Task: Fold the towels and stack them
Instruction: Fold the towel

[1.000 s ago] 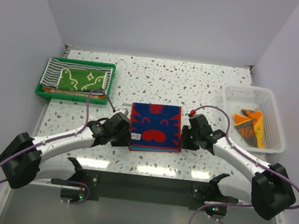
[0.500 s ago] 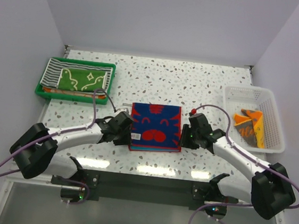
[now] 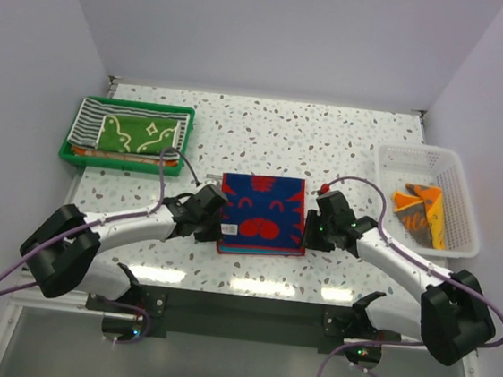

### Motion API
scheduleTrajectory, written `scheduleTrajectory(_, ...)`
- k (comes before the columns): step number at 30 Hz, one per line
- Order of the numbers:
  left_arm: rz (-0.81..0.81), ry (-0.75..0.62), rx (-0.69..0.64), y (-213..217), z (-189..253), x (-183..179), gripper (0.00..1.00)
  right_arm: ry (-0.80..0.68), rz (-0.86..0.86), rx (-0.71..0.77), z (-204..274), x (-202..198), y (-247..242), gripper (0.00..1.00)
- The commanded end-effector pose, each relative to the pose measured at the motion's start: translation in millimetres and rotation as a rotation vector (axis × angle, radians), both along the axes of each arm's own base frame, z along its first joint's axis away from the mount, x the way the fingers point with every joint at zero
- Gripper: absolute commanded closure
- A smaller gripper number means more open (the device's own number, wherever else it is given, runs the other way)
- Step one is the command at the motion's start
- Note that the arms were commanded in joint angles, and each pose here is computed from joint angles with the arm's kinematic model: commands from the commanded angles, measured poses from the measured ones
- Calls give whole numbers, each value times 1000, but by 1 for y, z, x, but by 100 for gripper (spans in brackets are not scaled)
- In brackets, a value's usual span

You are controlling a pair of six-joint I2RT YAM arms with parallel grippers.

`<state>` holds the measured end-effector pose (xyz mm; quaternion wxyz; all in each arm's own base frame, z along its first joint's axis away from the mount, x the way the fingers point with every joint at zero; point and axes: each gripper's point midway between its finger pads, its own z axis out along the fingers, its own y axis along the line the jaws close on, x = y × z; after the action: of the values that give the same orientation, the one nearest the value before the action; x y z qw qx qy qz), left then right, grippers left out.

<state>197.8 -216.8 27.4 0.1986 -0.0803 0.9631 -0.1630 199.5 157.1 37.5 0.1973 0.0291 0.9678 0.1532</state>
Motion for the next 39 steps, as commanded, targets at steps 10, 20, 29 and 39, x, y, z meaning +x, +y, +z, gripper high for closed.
scheduleTrajectory(10,-17,-68,-67,-18,27,18,100,-7,-1,10,3,13,9,69)
scheduleTrajectory(20,-23,-71,-66,-17,26,17,100,-4,16,6,0,20,15,72)
scheduleTrajectory(29,-25,-75,-68,-17,26,16,100,13,30,-8,1,19,17,78)
scheduleTrajectory(39,-27,-76,-64,-16,25,16,100,40,-11,-109,-7,15,-2,73)
